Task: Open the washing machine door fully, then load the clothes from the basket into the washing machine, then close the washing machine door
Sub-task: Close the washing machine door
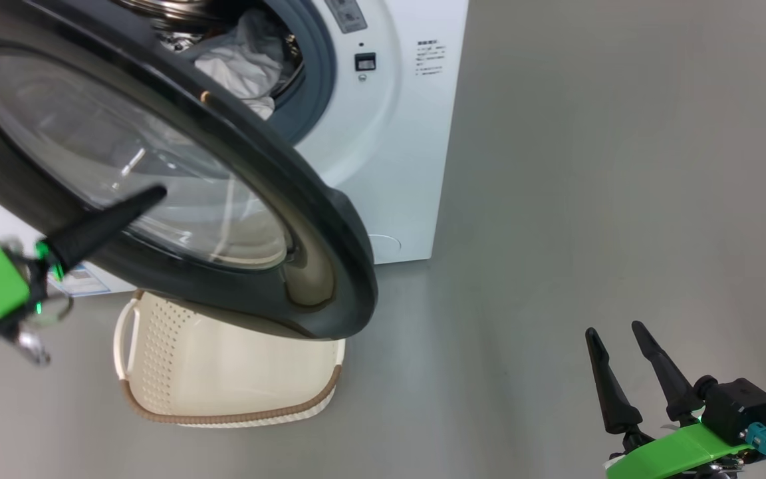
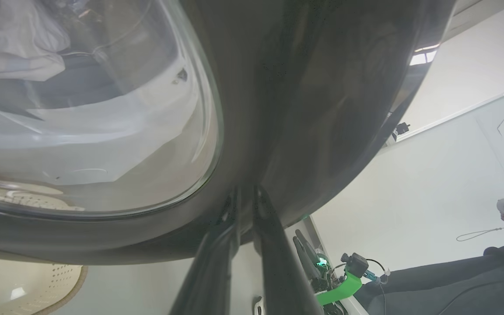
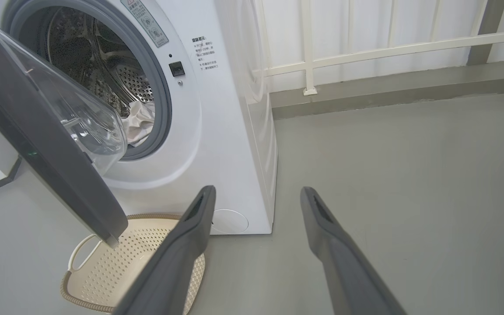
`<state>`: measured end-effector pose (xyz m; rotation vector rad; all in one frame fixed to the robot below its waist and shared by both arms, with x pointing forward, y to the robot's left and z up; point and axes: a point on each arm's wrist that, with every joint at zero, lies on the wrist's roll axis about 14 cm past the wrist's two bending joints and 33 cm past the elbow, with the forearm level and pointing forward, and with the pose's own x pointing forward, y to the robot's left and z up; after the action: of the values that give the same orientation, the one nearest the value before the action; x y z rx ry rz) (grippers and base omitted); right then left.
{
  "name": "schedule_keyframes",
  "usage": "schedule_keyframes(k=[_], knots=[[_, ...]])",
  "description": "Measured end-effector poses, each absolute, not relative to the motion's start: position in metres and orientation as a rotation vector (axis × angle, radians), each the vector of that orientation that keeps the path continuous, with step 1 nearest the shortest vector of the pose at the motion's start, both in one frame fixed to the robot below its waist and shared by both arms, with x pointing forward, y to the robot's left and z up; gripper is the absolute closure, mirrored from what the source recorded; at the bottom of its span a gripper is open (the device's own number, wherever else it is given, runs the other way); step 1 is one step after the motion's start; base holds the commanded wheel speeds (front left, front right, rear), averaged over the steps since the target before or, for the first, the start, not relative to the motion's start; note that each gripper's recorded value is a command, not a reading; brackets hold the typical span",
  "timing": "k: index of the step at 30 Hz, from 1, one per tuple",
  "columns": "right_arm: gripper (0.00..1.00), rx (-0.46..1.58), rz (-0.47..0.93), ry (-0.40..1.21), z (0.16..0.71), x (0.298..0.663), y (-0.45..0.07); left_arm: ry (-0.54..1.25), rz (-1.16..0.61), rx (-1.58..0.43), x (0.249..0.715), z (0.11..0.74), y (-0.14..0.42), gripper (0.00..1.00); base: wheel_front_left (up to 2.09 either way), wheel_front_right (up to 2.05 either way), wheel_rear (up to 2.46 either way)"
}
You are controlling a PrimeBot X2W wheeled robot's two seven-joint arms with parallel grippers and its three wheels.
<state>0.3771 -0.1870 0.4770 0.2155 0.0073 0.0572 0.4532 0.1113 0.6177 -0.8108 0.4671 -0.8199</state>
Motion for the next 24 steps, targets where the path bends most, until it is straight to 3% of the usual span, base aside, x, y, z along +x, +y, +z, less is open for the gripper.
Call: schedule_keyframes(k=[1,2,3,24], knots=[[0.0,0.216,0.061,0.006,0.477,0.378,-0.186,0.471,-0.799,-0.821,0.451,0.612,0.115,0.54,0.0,0.0,0.0],[0.0,0.216,0.064,0.005,0.478,0.378,-0.185,0.48,-0.781,-0.827,0.448,0.605,0.119,0.15,0.0,0.0,0.0],[0.0,0.216,0.068,0.003,0.478,0.379,-0.184,0.488,-0.763,-0.831,0.444,0.598,0.122,0.0,0.0,0.0,0.0],[0.0,0.184,0.085,0.009,0.477,0.387,-0.188,0.537,-0.358,-0.931,0.394,0.48,0.167,0.0,0.0,0.0,0.0]])
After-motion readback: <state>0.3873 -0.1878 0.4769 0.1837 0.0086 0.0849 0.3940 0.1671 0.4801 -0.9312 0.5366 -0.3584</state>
